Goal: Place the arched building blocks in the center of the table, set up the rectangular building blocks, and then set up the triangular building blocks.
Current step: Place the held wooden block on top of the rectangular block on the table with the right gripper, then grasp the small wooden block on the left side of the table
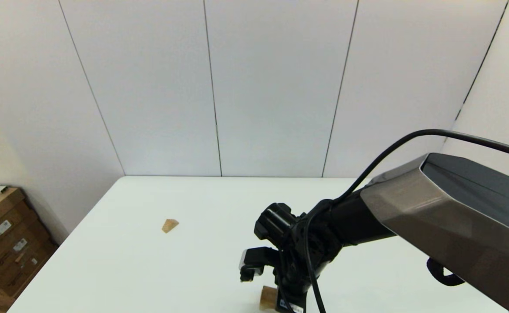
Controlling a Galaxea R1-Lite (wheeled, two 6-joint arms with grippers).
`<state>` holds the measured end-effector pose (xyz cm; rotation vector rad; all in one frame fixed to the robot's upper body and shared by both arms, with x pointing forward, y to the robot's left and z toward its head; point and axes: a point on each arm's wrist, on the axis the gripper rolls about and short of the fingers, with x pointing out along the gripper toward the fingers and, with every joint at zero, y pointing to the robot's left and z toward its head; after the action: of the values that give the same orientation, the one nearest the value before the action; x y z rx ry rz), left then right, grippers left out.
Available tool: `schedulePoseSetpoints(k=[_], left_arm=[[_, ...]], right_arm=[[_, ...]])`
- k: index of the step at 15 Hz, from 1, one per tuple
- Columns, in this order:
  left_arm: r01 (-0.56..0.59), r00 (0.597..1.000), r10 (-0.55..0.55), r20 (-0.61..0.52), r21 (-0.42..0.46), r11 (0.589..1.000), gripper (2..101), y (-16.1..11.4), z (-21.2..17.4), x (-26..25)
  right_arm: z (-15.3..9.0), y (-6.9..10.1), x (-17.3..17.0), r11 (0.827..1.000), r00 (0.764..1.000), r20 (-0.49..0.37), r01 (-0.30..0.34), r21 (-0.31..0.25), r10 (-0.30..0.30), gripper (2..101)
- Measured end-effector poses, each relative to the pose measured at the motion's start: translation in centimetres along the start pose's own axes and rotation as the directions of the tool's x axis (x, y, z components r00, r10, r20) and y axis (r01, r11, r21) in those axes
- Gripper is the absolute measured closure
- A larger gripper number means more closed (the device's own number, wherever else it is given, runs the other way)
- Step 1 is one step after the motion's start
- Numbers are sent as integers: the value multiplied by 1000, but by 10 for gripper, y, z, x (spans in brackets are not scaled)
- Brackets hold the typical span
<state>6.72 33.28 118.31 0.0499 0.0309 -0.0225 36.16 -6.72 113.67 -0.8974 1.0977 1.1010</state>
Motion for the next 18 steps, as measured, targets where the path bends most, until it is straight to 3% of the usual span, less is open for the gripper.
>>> schedulePoseSetpoints(k=[11, 15, 18], left_arm=[[0, 1000, 0, 0, -1, 1000, 54, 0, 0, 0], [0, 1000, 0, 1, -3, 1000, 54, 0, 0, 0], [0, 1000, 0, 0, -2, 1000, 54, 0, 0, 0]], right_arm=[[0, -2, 2, 1000, 1000, -1, -1, -22, 1, 781], [2, -3, 2, 1000, 1000, 9, 4, -16, -4, 495], [2, -3, 1, 1000, 1000, 14, 2, -14, -1, 350]])
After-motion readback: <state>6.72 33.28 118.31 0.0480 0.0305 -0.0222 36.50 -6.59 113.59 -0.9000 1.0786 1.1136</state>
